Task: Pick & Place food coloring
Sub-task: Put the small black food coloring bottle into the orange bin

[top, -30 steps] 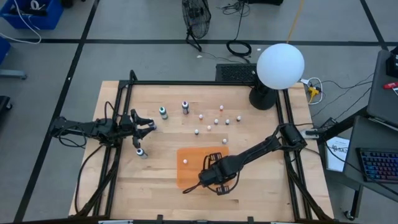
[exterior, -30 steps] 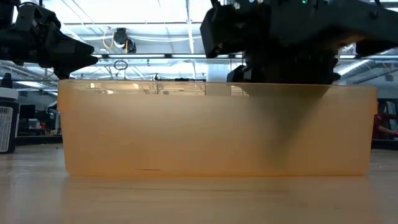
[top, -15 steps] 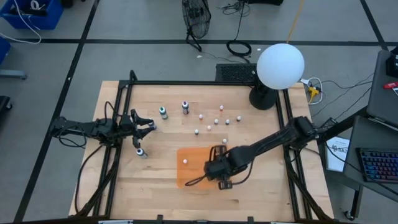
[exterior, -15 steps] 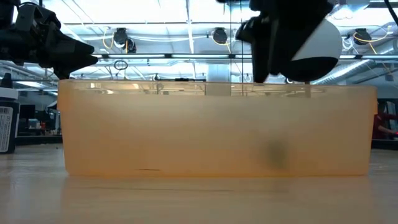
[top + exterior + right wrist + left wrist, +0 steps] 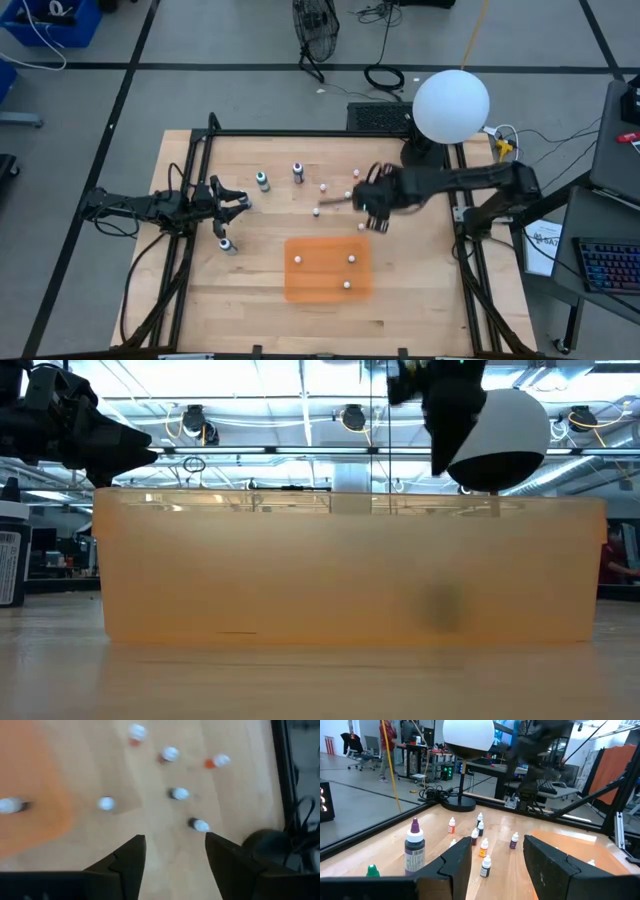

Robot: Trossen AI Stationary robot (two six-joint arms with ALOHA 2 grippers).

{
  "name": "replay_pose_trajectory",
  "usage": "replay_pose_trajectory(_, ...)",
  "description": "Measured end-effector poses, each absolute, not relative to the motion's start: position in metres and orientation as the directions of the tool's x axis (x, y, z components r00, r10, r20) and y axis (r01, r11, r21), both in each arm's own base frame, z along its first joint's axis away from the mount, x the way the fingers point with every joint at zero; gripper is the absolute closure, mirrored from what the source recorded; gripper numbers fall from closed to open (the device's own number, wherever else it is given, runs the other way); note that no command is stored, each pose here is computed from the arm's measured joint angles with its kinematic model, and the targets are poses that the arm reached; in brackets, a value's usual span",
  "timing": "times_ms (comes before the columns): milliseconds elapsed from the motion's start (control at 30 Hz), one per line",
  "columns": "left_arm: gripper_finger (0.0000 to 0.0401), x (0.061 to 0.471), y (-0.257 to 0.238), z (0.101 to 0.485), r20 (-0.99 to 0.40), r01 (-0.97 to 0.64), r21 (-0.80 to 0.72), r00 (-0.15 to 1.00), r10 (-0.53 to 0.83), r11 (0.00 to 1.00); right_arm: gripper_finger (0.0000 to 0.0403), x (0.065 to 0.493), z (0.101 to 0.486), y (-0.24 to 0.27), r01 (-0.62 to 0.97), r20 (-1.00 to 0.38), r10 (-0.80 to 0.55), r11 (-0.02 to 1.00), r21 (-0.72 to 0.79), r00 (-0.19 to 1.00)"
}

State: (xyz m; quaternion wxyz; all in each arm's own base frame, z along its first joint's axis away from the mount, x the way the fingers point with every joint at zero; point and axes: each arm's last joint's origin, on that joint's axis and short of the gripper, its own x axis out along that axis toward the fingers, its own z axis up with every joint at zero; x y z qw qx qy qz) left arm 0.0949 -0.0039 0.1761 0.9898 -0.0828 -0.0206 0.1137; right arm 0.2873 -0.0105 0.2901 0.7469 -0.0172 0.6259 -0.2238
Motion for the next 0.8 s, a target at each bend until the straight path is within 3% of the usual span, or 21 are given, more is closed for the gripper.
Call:
replay_pose_trajectory(267,0.0219,0.095,-0.004,0.176,0.022,-0.222,-0.169,0.973,0.228,0.960,0.0192,0.260,0.243,-0.070,0.426,-0.966,-0.256,0.876,-0.224,0.019)
replay_pose_trajectory(467,0.0219,0.095,-0.004,0.176,0.022,-0.222,-0.169,0.973,0.228,0.960,0.0196,0.254,0.212,-0.084,0.404,-0.974,-0.222,0.896,-0.184,0.049)
replay_pose_trajectory(800,0.0219,0.095,-0.004,0.176,0.022,-0.221,-0.169,0.973,0.228,0.961,0.0198,0.251,0.192,-0.100,0.411,-0.969,-0.193,0.904,-0.115,0.154)
